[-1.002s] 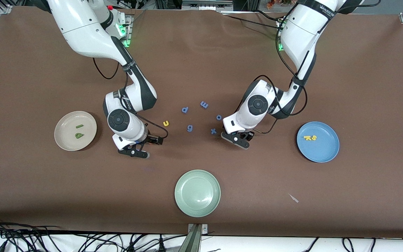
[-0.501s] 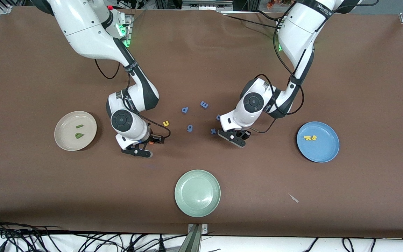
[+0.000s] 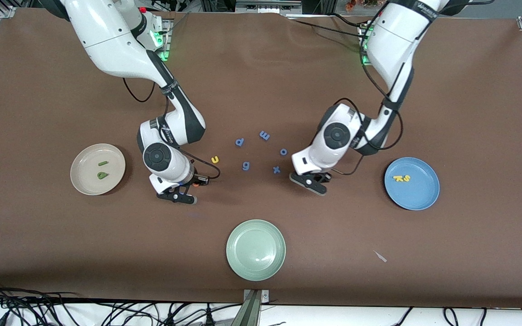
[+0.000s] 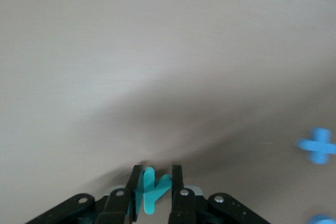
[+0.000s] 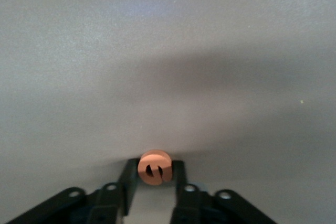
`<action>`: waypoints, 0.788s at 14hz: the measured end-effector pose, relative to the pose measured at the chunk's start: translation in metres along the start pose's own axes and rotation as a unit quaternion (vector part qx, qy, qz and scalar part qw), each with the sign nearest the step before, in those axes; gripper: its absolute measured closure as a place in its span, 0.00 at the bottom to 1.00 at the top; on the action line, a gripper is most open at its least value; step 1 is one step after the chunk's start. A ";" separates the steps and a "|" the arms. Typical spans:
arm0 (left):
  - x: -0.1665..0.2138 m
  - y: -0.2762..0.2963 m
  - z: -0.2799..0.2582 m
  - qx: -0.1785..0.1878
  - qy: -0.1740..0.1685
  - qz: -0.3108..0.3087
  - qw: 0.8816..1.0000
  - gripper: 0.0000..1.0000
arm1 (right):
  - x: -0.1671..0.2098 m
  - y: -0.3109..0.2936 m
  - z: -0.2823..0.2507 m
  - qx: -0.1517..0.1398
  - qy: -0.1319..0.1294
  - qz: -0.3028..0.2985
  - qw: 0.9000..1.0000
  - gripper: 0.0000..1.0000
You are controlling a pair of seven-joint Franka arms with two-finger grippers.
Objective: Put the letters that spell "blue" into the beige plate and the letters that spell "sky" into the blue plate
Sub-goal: 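Drop the e on the beige plate while the left gripper drops y on blue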
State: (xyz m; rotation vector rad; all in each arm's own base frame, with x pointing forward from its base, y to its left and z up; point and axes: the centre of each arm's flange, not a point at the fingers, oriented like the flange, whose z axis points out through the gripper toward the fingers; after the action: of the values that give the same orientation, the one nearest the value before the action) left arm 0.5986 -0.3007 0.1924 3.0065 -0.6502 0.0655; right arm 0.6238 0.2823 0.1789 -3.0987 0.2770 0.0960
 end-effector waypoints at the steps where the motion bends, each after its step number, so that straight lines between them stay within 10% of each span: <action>1: 0.001 -0.026 -0.013 0.002 -0.002 0.004 1.000 0.74 | 0.000 0.000 0.000 0.000 0.000 0.000 1.000 0.71; 11: -0.099 -0.313 -0.070 -0.001 -0.035 0.078 0.996 0.74 | 0.030 0.073 -0.048 -0.037 -0.041 -0.115 0.992 0.71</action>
State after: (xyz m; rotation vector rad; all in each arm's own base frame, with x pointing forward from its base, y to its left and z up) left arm 0.6359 0.0293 0.2398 2.9620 -0.8909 -0.0321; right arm 0.6434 0.2031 0.2230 -3.1632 -0.0872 0.2317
